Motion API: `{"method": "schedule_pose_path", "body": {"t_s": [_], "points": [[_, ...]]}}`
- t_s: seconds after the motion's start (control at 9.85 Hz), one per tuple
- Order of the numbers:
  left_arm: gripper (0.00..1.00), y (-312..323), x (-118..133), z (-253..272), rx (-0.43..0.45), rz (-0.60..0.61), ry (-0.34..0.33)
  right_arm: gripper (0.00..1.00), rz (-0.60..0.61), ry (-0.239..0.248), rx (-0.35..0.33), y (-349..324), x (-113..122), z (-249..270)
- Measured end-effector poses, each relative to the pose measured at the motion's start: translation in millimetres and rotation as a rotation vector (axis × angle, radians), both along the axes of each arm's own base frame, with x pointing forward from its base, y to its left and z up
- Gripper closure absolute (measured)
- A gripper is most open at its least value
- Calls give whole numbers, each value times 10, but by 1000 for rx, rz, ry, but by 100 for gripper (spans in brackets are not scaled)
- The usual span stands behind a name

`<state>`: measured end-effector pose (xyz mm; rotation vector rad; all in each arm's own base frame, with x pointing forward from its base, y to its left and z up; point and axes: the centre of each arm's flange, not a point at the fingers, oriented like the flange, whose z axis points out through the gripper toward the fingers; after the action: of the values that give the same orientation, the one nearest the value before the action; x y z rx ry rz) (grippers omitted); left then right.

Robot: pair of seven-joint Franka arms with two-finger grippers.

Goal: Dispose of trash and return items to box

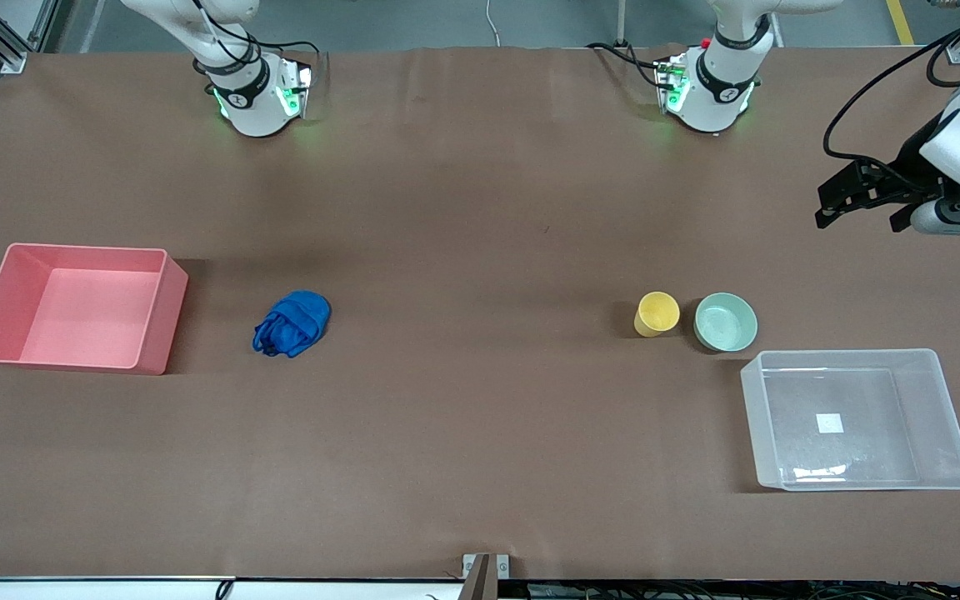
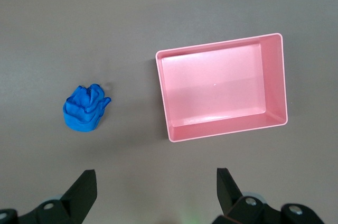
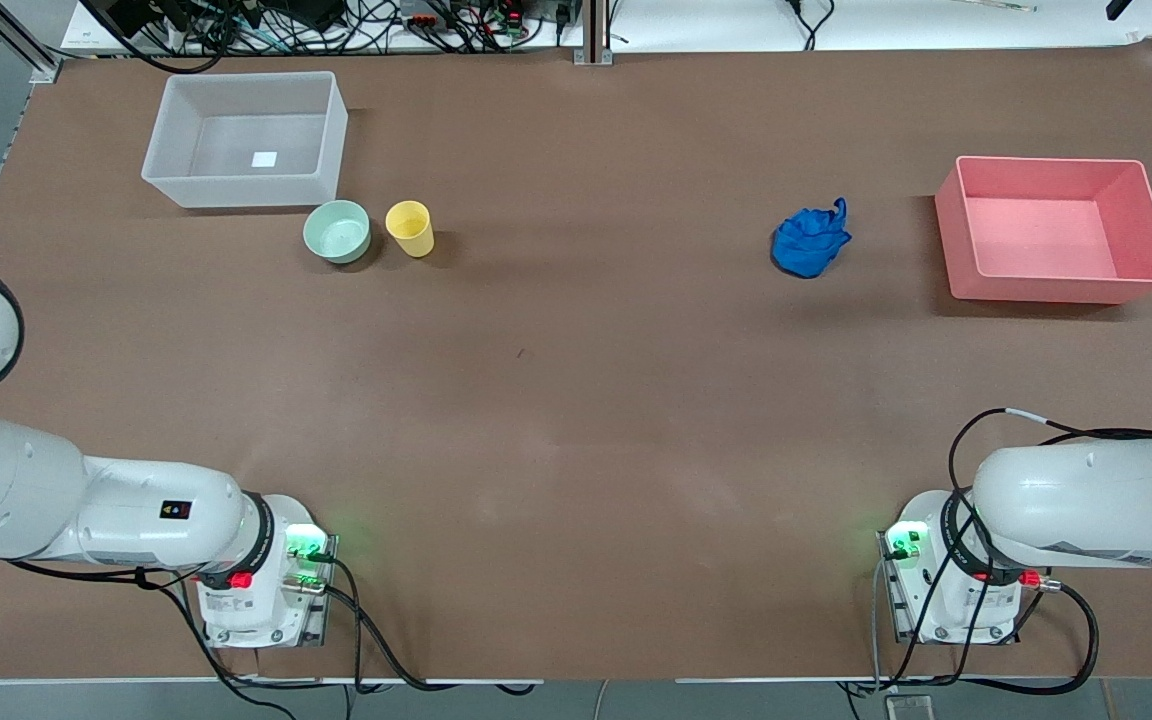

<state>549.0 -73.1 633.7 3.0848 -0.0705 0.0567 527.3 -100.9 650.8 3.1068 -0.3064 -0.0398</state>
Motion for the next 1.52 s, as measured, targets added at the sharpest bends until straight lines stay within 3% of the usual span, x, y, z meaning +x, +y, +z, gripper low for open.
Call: {"method": "schedule_pose_path", "body": {"t_s": [0.3,0.51,0.71,0.91,1.22,1.52], "points": [[0,55,44,-50,1,11,-1,0,47,-6,5,216,67,-23],[0,216,134,-251,1,38,-3,0,149,-2,8,869,365,-351],[0,289,215,-796,3,51,9,0,198,62,21,1369,670,-1096],[0,292,215,-1449,5,57,12,0,202,53,16,1785,839,-2095],[1,349,143,-2426,9,72,29,0,259,18,-22,2262,582,-3631],[2,458,195,-3254,10,83,43,0,311,10,-41,2324,399,-4357]]}}
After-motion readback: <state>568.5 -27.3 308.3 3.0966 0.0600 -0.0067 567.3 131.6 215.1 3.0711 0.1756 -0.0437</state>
